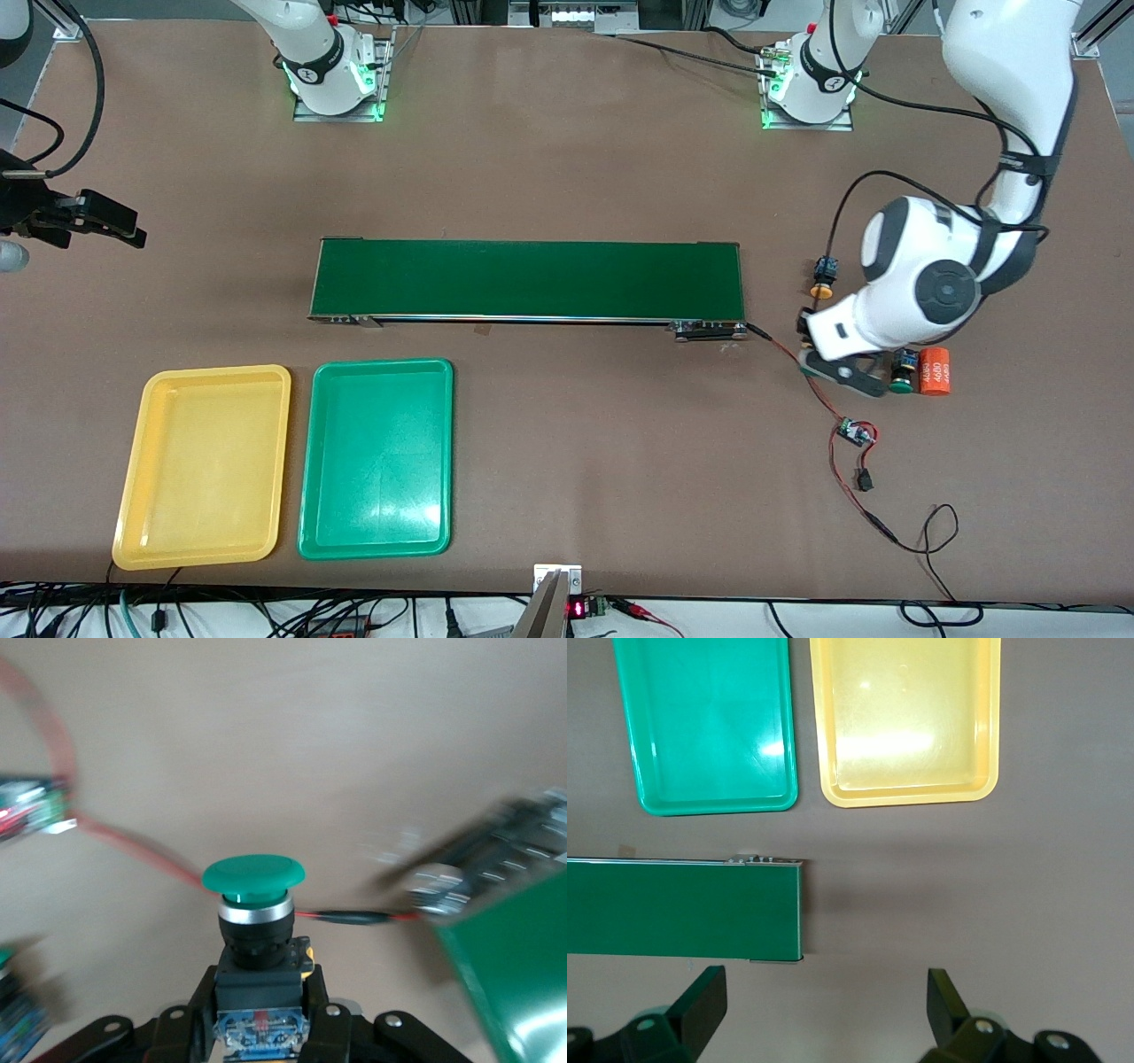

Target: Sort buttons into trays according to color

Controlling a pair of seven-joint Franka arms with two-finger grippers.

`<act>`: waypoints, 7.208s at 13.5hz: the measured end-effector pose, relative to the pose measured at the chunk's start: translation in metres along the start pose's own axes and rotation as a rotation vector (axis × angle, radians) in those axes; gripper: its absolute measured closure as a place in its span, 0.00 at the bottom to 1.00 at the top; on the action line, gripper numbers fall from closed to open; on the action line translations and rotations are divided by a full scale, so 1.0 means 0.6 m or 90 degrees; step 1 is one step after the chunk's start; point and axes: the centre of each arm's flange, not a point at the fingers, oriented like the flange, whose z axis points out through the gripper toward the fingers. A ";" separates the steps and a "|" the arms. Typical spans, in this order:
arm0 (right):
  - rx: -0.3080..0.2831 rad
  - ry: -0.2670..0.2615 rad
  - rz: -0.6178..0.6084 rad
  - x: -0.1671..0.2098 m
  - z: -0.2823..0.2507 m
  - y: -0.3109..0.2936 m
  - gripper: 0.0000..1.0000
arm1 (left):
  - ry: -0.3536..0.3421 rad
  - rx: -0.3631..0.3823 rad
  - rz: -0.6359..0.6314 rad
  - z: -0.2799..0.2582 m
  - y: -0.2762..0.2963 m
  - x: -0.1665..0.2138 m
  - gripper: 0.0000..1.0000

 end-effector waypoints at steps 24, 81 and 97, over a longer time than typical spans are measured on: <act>0.000 -0.013 0.004 -0.007 -0.001 0.006 0.00 | -0.028 -0.025 -0.427 -0.044 0.202 0.054 0.00; 0.001 -0.026 0.007 -0.015 -0.002 0.010 0.00 | 0.033 -0.007 0.535 0.063 0.360 0.031 0.33; -0.005 -0.017 0.023 0.023 0.043 0.033 0.00 | -0.083 0.083 -0.216 -0.119 -0.214 -0.104 0.00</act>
